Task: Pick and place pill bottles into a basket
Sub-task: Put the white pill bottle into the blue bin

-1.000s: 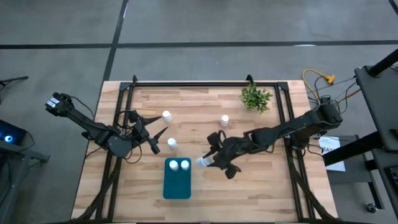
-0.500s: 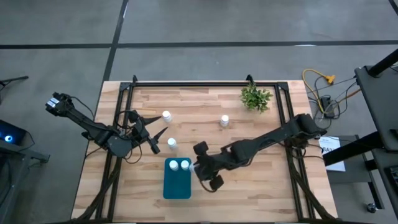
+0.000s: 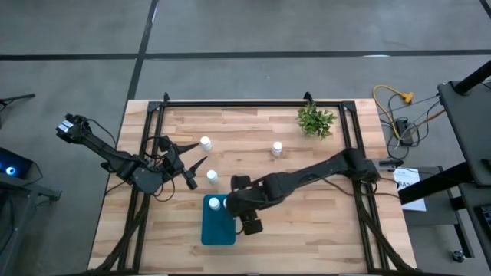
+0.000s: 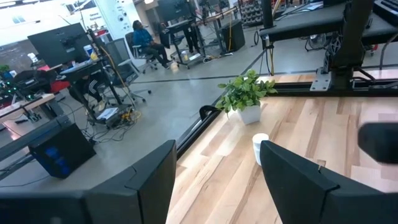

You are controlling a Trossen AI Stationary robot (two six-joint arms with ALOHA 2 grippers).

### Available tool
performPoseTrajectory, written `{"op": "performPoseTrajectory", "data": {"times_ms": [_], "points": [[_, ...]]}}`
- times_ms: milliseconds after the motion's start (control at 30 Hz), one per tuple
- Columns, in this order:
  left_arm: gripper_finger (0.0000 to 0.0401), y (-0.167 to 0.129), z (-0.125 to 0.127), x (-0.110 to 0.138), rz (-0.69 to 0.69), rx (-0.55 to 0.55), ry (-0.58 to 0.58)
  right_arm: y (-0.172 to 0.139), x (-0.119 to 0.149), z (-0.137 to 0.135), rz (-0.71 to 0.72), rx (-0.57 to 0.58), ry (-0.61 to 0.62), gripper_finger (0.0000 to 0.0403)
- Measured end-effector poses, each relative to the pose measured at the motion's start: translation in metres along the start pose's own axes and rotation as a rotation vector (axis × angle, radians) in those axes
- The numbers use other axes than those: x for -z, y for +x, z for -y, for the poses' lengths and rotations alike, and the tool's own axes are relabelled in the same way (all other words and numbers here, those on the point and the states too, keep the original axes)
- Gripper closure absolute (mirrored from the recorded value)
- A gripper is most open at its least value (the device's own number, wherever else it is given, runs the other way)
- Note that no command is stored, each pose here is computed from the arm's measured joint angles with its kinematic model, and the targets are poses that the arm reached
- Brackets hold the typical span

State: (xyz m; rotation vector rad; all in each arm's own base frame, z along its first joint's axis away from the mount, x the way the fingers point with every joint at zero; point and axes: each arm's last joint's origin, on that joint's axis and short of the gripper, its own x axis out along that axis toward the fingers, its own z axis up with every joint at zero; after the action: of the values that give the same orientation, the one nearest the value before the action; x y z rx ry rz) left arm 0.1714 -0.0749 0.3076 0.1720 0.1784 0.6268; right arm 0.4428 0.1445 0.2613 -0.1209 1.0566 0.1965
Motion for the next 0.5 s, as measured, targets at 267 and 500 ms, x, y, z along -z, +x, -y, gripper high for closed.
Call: {"op": "performPoseTrajectory", "data": {"times_ms": [267, 500], "points": [[0.0186, 0.000, 0.000, 0.000, 0.000, 0.000, 0.000, 0.003, -0.013, -0.002, 0.009, -0.002, 0.008, 0.0254], [0.0186, 0.000, 0.000, 0.000, 0.000, 0.000, 0.000, 0.000, -0.017, -0.003, 0.033, -0.012, -0.002, 0.0254]]}}
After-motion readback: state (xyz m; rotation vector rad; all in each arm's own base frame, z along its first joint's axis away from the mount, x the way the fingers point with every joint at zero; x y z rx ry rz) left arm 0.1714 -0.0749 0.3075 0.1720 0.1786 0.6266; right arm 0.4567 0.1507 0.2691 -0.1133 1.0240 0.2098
